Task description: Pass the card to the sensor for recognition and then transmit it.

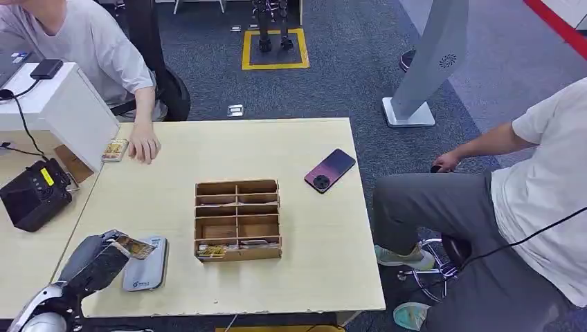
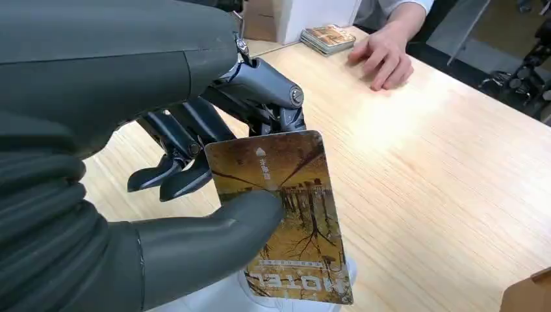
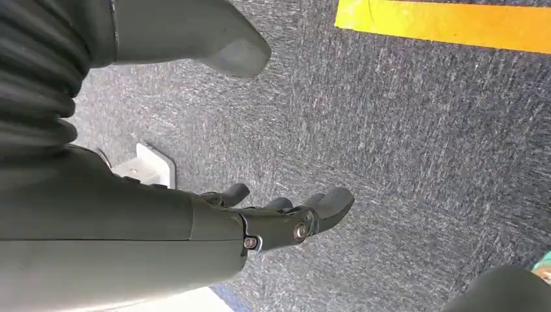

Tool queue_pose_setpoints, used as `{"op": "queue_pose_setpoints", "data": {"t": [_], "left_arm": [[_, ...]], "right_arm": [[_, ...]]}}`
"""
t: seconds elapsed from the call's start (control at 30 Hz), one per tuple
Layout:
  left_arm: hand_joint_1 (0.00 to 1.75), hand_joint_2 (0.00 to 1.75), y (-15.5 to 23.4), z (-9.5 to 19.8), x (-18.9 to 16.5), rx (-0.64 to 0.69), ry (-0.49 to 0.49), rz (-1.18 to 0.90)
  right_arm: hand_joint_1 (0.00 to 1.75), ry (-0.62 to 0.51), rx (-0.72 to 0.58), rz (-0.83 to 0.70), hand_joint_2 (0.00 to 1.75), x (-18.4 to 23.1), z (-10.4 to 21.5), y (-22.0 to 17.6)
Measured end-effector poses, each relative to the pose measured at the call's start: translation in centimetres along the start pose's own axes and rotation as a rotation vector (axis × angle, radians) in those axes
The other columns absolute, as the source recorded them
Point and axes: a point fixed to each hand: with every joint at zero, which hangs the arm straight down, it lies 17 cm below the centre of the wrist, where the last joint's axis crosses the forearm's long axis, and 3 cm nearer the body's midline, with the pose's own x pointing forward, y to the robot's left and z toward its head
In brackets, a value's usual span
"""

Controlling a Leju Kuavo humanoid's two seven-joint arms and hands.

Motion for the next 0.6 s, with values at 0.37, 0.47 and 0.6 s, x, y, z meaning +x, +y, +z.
{"op": "queue_pose_setpoints", "data": {"t": [0.37,0.47,0.6], "left_arm": [[1.75,1.75,-0.5,0.1,-0.4,-0.009,0.014,-0.048],[1.75,1.75,-0.7,0.1,-0.6,-0.013,0.022,-0.068],[1.75,1.75,-1.0,0.2,-1.2,-0.016,0.040,-0.095]], "right_arm": [[0.00,-0.001,0.001,0.000,1.75,0.0,0.0,0.0],[0.00,-0.003,0.001,0.005,1.75,0.0,0.0,0.0],[0.00,-0.006,0.003,0.013,1.75,0.1,0.0,0.1]]}}
